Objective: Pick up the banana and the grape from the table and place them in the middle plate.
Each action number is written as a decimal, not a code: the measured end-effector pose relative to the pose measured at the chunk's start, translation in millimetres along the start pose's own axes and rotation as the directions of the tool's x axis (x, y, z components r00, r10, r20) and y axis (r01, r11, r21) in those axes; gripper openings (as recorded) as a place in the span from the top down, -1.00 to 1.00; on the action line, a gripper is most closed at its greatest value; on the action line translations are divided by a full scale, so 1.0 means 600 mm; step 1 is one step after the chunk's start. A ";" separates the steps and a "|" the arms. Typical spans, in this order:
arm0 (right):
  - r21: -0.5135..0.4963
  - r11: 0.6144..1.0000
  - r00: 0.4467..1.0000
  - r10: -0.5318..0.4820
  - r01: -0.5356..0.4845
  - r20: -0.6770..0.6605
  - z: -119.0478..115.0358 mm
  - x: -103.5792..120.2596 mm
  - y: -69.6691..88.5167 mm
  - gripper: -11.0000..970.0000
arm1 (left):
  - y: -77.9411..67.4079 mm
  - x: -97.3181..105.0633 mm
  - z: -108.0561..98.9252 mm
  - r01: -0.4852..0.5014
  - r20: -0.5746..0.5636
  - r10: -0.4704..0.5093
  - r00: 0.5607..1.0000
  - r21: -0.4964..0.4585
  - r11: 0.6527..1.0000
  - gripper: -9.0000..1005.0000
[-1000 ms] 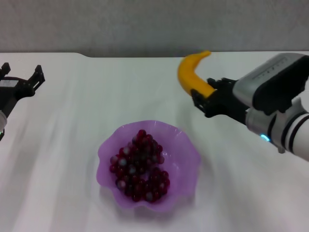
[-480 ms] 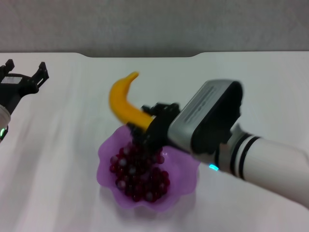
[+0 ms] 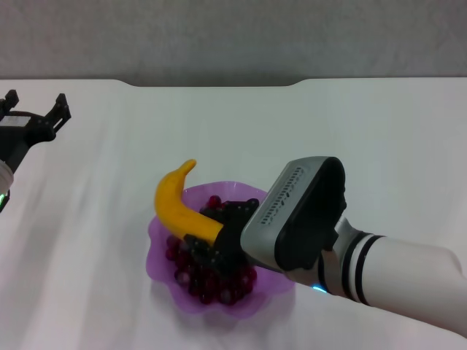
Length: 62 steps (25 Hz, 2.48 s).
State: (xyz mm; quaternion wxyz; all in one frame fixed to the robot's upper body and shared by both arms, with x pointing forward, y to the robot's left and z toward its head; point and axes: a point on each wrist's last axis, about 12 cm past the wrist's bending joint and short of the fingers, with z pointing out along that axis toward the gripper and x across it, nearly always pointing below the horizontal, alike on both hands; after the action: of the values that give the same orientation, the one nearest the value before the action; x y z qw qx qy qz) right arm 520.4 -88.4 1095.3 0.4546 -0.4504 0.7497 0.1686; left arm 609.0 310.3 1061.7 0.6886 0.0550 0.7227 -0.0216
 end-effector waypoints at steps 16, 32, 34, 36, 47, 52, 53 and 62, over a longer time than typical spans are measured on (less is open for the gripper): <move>-0.002 1.000 0.998 0.010 -0.010 -0.056 0.005 0.022 -0.006 0.01 | -0.002 -0.002 0.004 -0.003 -0.004 0.004 1.000 0.004 1.000 -0.77; 0.028 1.000 0.999 -0.003 0.004 -0.033 0.010 0.022 -0.015 -0.50 | -0.005 -0.004 0.007 -0.002 -0.003 0.002 1.000 0.006 1.000 -0.77; 0.038 0.999 0.999 -0.002 0.003 -0.034 0.012 0.024 -0.020 -0.67 | -0.006 -0.006 0.009 -0.003 0.000 0.003 1.000 0.009 1.000 -0.77; 0.050 0.999 1.000 -0.001 0.002 -0.025 0.014 0.025 -0.023 -0.84 | -0.007 -0.006 0.009 -0.004 0.000 0.004 1.000 0.011 1.000 -0.77; 0.240 0.971 0.986 -0.030 -0.010 0.162 0.006 0.023 -0.062 -0.84 | -0.006 -0.005 0.008 -0.002 -0.002 0.002 1.000 0.008 1.000 -0.77; 0.430 0.900 0.957 -0.055 -0.075 0.284 -0.018 0.045 -0.114 -0.84 | -0.007 -0.004 0.007 -0.004 -0.005 0.004 1.000 0.011 1.000 -0.77; 0.471 0.877 0.946 -0.064 -0.098 0.317 -0.026 0.052 -0.124 -0.84 | -0.008 -0.004 0.008 -0.003 -0.004 0.003 1.000 0.012 1.000 -0.77; 0.632 0.720 0.903 -0.016 -0.287 0.429 -0.085 0.138 -0.193 -0.84 | -0.010 -0.004 0.009 -0.003 -0.004 0.003 1.000 0.015 1.000 -0.77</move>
State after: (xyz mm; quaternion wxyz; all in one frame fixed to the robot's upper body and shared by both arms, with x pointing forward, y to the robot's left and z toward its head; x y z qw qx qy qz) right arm 574.2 -227.6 1071.2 0.7186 -0.1494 0.6791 0.0049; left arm 613.7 303.6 1063.5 0.6866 0.0612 0.7240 -0.0260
